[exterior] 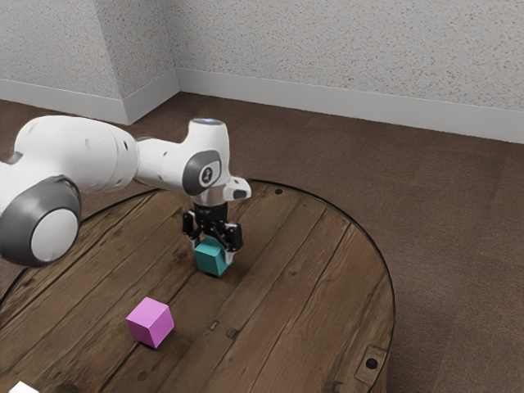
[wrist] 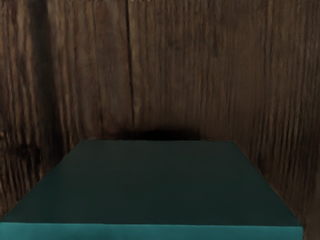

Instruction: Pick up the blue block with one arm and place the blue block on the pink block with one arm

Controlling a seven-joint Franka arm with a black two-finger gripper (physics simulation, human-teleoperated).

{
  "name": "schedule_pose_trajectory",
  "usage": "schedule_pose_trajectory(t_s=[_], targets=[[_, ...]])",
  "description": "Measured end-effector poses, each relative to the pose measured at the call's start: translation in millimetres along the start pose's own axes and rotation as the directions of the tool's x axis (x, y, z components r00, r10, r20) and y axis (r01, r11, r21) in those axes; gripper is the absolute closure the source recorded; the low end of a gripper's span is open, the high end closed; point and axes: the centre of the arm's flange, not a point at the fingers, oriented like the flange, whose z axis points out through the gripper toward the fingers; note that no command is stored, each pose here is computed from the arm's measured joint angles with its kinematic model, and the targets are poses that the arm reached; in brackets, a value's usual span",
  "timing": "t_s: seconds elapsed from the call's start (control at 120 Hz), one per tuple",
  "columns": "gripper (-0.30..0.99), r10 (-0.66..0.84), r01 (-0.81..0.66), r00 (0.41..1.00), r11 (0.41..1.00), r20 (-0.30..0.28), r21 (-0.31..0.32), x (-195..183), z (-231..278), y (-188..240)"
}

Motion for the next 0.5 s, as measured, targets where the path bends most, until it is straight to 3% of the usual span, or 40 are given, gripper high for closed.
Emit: schedule_pose_trajectory(t_s=[0.358, 0.5], targets=[[0.06, -0.031, 0.031, 0.999, 0.999, -0.006, -0.012, 8, 23, -4], [0.25, -0.034, 0.035, 0.999, 0.999, -0.040, 0.000, 5, 2, -2]])
